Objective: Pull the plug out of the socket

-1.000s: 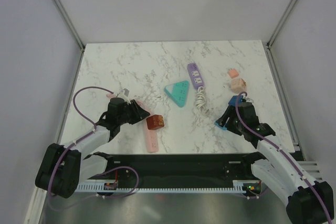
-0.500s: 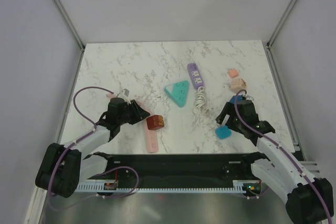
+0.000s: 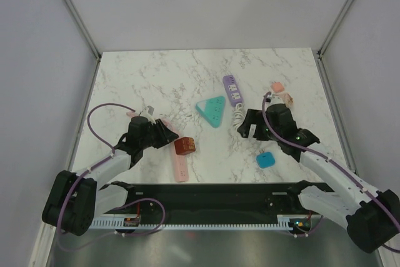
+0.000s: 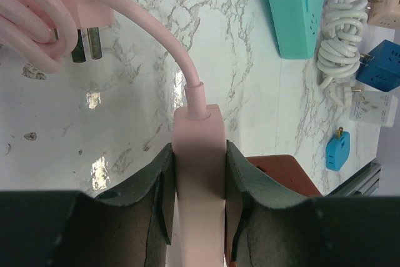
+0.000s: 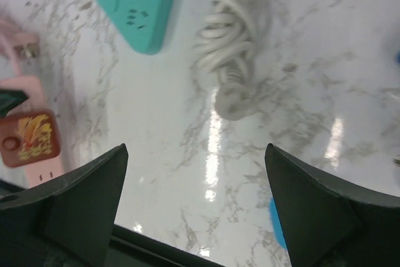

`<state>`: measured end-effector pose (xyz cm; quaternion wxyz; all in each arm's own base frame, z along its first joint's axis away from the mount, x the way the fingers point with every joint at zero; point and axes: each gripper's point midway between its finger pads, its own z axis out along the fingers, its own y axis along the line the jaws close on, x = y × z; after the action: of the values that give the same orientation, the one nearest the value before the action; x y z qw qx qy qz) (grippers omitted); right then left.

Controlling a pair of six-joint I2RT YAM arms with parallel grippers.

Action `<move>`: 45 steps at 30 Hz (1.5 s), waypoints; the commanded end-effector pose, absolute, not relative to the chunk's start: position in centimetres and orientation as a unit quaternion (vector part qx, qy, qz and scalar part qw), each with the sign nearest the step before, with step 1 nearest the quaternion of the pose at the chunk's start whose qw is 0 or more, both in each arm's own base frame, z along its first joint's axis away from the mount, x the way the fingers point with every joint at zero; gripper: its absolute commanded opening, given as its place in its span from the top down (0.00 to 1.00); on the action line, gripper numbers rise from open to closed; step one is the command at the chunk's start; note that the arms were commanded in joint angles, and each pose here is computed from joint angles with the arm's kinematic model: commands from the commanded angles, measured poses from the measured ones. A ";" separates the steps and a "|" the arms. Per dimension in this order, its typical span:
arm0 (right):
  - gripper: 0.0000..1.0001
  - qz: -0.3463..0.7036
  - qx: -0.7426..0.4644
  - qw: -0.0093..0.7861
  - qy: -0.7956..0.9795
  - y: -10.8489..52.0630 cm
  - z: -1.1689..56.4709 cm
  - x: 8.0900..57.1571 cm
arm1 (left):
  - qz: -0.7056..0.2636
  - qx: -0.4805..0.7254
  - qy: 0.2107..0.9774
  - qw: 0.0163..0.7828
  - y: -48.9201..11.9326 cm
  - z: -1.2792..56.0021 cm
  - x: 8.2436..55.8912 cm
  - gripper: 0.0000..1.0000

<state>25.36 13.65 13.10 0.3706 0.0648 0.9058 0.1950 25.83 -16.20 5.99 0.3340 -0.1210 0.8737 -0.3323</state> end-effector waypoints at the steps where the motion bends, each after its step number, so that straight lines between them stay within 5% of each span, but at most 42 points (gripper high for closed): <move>1: 0.02 0.298 -0.027 0.389 0.871 20.7 16.2 25.1 | -0.362 -0.096 0.853 0.364 -17.1 8.6 27.0 0.98; 12: 0.02 0.401 -0.177 0.327 0.837 37.0 15.4 20.4 | -0.365 -0.096 0.852 0.364 -17.2 8.8 26.9 0.98; 27: 0.02 0.390 -0.156 0.300 0.856 40.0 10.3 21.0 | -0.368 -0.098 0.851 0.362 -17.2 8.8 26.4 0.98; 37: 0.16 0.403 -0.133 0.303 0.853 40.9 9.9 21.7 | -0.373 -0.096 0.849 0.362 -17.3 9.1 26.3 0.98; 42: 0.34 0.402 -0.127 0.303 0.855 40.8 9.8 21.8 | -0.374 -0.094 0.849 0.362 -17.3 9.0 26.2 0.98; 45: 0.37 0.402 -0.115 0.301 0.857 40.4 9.6 22.2 | -0.379 -0.089 0.846 0.363 -17.5 9.2 26.2 0.98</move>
<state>21.09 39.88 8.42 0.2814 -0.1303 0.8694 0.3848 25.69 -16.29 6.67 0.3379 -0.1170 0.8694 -0.3410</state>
